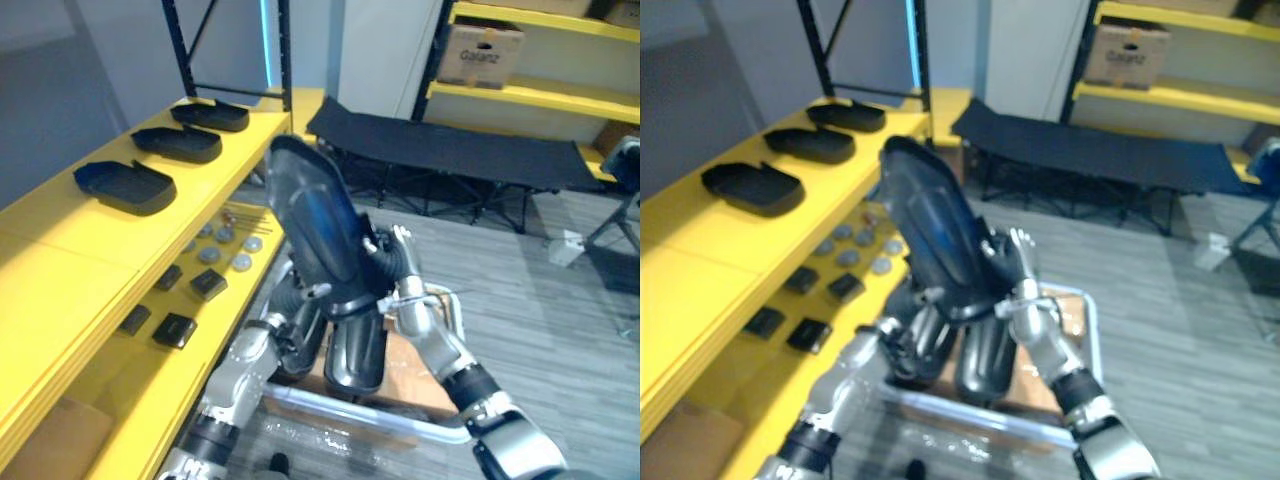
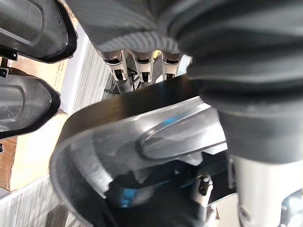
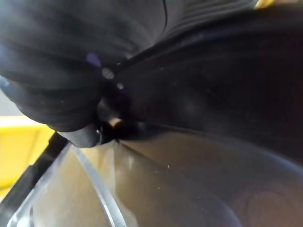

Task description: Walk over and take plastic housings, then place them on the shelf

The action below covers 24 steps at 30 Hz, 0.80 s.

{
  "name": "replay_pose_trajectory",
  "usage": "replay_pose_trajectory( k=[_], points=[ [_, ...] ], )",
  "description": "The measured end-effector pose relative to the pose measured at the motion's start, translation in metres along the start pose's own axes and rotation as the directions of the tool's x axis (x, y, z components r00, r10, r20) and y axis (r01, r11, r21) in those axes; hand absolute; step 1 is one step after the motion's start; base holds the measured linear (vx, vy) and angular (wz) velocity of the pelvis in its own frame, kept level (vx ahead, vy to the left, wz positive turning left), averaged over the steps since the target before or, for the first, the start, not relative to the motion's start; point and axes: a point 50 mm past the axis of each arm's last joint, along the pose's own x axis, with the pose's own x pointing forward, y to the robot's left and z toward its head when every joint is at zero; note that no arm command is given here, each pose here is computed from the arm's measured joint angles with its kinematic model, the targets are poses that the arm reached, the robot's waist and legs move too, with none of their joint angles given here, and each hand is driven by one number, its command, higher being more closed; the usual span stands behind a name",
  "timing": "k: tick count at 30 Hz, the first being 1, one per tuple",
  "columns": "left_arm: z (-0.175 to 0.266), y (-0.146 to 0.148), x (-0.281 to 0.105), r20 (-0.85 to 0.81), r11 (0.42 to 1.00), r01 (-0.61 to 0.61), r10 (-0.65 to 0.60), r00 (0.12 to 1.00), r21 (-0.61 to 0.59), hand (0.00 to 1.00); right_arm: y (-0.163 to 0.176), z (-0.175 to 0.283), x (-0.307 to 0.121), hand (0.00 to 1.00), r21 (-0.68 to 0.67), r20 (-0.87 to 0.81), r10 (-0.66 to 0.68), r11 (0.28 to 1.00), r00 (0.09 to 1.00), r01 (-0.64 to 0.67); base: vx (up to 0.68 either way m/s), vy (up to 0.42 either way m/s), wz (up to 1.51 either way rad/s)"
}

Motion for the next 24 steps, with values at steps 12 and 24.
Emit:
replay_pose_trajectory(
  k=[12,24],
  points=[
    [0.0,0.012,-0.001,0.044,0.989,-0.145,0.145,0.988,-0.01,1.0,0.026,0.021,-0.011,1.0,0.15,0.017,0.005,0.989,1.0,-0.007,0.0,0.0,0.0],
    [-0.008,0.019,-0.012,0.069,0.97,-0.242,0.243,0.968,-0.023,1.0,0.041,0.025,-0.027,1.0,0.203,-0.011,0.053,0.978,0.999,-0.05,0.0,-0.001,-0.01]
  ],
)
